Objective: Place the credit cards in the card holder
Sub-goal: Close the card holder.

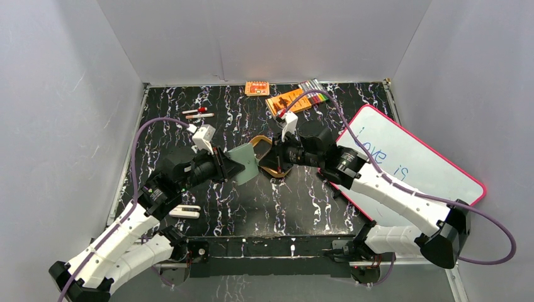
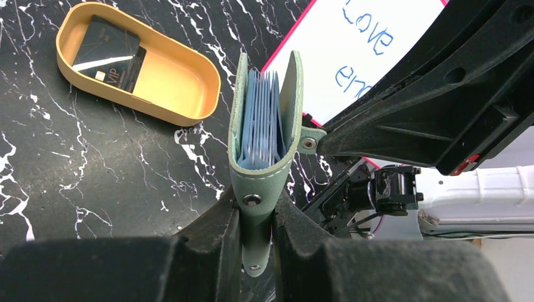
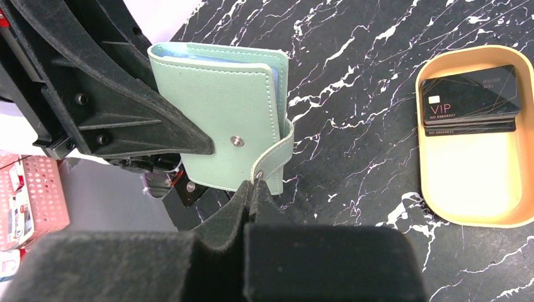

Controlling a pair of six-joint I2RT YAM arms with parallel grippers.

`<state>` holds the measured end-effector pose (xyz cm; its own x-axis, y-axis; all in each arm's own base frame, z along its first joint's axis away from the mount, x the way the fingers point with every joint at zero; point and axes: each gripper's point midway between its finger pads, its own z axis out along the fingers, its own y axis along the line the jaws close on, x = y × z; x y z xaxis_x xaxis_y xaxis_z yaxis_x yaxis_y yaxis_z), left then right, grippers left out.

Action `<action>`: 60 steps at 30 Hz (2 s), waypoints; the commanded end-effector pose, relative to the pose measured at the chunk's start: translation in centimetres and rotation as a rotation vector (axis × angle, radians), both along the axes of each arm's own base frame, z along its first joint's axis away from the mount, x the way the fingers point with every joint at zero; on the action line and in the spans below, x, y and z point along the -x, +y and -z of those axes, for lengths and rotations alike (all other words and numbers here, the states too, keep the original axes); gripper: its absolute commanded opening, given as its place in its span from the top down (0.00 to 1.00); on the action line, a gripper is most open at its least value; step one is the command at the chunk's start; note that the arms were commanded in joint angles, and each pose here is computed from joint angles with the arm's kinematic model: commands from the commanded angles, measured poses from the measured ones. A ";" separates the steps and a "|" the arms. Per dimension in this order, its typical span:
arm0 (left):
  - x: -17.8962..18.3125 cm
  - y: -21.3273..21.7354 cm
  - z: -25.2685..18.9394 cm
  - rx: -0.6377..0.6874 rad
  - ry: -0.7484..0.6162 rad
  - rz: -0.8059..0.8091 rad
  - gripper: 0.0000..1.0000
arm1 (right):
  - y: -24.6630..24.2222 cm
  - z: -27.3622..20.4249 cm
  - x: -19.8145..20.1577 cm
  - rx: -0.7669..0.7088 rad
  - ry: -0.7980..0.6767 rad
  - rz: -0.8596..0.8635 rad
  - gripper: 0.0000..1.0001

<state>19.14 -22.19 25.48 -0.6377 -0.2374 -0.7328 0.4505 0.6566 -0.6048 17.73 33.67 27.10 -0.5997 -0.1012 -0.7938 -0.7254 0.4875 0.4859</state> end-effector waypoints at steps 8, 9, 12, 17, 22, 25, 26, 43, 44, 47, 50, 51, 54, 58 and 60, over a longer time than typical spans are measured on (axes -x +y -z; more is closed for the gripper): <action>-0.3 -0.3 -1.0 0.011 -0.026 0.007 1.00 | 1.4 -2.9 -0.8 -0.082 -0.026 0.003 1.00; -0.3 -0.3 -1.0 0.011 -0.025 0.007 1.00 | 1.4 -2.8 -0.8 -0.082 -0.023 0.005 1.00; -0.4 -0.3 -0.9 0.010 -0.026 0.007 1.00 | 1.6 -2.7 -0.9 -0.092 -0.015 0.013 1.00; -0.4 -0.5 -0.9 0.021 -0.026 0.008 1.00 | 1.9 -2.3 -1.0 -0.098 0.004 0.012 1.00; -0.5 -0.5 -0.6 0.015 -0.021 0.005 1.00 | 2.1 -2.0 -0.9 -0.102 0.011 0.006 1.00; -0.6 -0.6 -0.4 0.016 -0.015 0.008 1.00 | 2.3 -2.0 -0.9 -0.103 0.014 -0.001 1.00; -0.6 -0.7 -0.4 0.017 -0.014 0.008 1.00 | 2.3 -1.9 -0.9 -0.103 0.014 -0.001 1.00; -0.7 -0.7 -0.4 0.013 -0.019 0.011 1.00 | 2.9 -1.2 -0.6 -0.093 0.017 -0.041 1.00; -0.7 -0.8 -0.4 0.012 -0.020 0.010 1.00 | 2.9 -1.2 -0.5 -0.091 0.018 -0.044 1.00; -0.7 -0.7 -0.4 0.012 -0.021 0.010 1.00 | 2.9 -0.9 -0.5 -0.080 0.015 -0.046 1.00; -0.7 -0.7 -0.5 0.013 -0.022 0.011 1.00 | 2.7 -0.6 -0.6 -0.065 0.004 -0.040 1.00; -0.6 -0.7 -0.6 0.014 -0.024 0.012 1.00 | 2.7 -0.5 -0.6 -0.063 0.003 -0.042 1.00; -0.5 -0.8 -0.5 0.016 -0.020 0.021 1.00 | 2.8 -0.4 -0.5 -0.062 0.004 -0.048 1.00; -0.3 -1.0 -0.5 0.021 -0.012 0.037 1.00 | 2.9 -0.4 -0.5 -0.064 0.006 -0.050 1.00; -0.2 -1.1 -0.6 0.022 -0.014 0.048 1.00 | 3.0 -0.5 -0.5 -0.065 0.005 -0.052 1.00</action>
